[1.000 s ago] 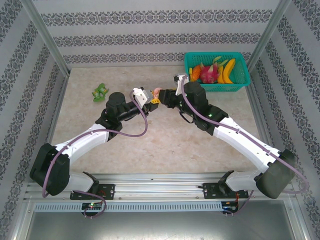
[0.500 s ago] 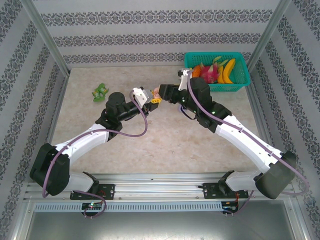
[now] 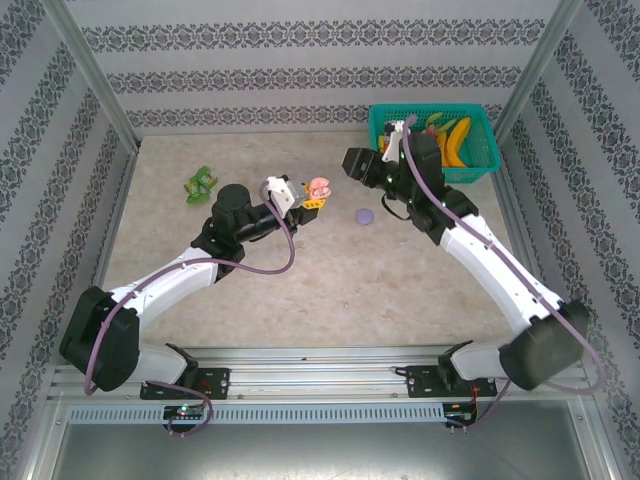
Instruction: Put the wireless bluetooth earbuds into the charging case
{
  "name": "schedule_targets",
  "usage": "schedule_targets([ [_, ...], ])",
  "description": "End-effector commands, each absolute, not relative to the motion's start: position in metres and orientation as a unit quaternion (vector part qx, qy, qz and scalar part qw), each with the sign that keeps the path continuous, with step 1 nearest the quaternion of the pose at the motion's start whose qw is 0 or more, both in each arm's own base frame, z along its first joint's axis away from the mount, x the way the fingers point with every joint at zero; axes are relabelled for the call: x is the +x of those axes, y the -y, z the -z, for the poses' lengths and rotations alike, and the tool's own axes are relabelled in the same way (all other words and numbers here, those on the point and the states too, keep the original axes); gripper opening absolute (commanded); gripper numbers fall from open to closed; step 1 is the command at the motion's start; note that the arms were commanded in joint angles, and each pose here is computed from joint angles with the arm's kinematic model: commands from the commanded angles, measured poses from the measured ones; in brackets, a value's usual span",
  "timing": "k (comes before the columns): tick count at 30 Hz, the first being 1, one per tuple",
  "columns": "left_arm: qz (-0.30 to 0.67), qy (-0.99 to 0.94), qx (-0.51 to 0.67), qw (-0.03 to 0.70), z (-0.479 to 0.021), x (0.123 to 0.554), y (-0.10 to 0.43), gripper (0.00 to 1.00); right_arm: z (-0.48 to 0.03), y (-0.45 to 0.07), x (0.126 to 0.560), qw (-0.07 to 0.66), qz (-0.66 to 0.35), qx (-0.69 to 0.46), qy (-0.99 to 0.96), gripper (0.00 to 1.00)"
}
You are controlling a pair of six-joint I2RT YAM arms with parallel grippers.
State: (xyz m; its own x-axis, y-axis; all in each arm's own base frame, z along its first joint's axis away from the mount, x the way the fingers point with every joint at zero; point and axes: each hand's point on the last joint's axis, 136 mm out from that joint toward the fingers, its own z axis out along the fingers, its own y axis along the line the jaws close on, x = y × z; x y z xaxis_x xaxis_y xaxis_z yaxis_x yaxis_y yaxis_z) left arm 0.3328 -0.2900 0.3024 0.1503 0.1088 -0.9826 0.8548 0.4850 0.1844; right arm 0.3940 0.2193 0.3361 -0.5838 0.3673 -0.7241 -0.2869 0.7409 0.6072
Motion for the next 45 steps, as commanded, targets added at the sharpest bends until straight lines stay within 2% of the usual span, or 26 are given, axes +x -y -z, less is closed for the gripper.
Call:
schedule_targets([
  [1,0.33,-0.566,0.433,0.618,-0.311,0.324,0.304,0.0,-0.323,-0.239,0.398,0.393,-0.376,-0.012,-0.839,0.5],
  [9,0.347,-0.577,0.419,0.608,-0.302,0.334,0.311,0.0,-0.288,-0.271,0.41,0.313,-0.368,-0.055,-0.874,0.43],
  [16,0.326,-0.601,0.399,0.611,-0.295,0.349,0.306,0.0,-0.269,-0.277,0.381,0.286,-0.357,-0.08,-0.886,0.34],
  [21,0.327,-0.61,0.387,0.609,-0.292,0.357,0.305,0.0,-0.268,-0.265,0.359,0.294,-0.347,-0.078,-0.887,0.33],
  [28,0.335,-0.636,0.363,0.593,-0.278,0.367,0.305,0.0,-0.266,-0.217,0.372,0.334,-0.308,0.016,-0.89,0.37],
  [31,0.34,-0.687,0.327,0.552,-0.251,0.379,0.305,0.0,-0.252,-0.196,0.377,0.338,-0.291,0.057,-0.893,0.38],
  [38,0.375,-0.836,0.189,0.352,-0.16,0.408,0.314,0.0,-0.204,-0.162,0.37,0.329,-0.239,0.098,-0.908,0.39],
  [45,0.389,-0.875,0.089,0.273,-0.102,0.421,0.315,0.0,-0.181,-0.134,0.361,0.323,-0.218,0.129,-0.912,0.41],
])
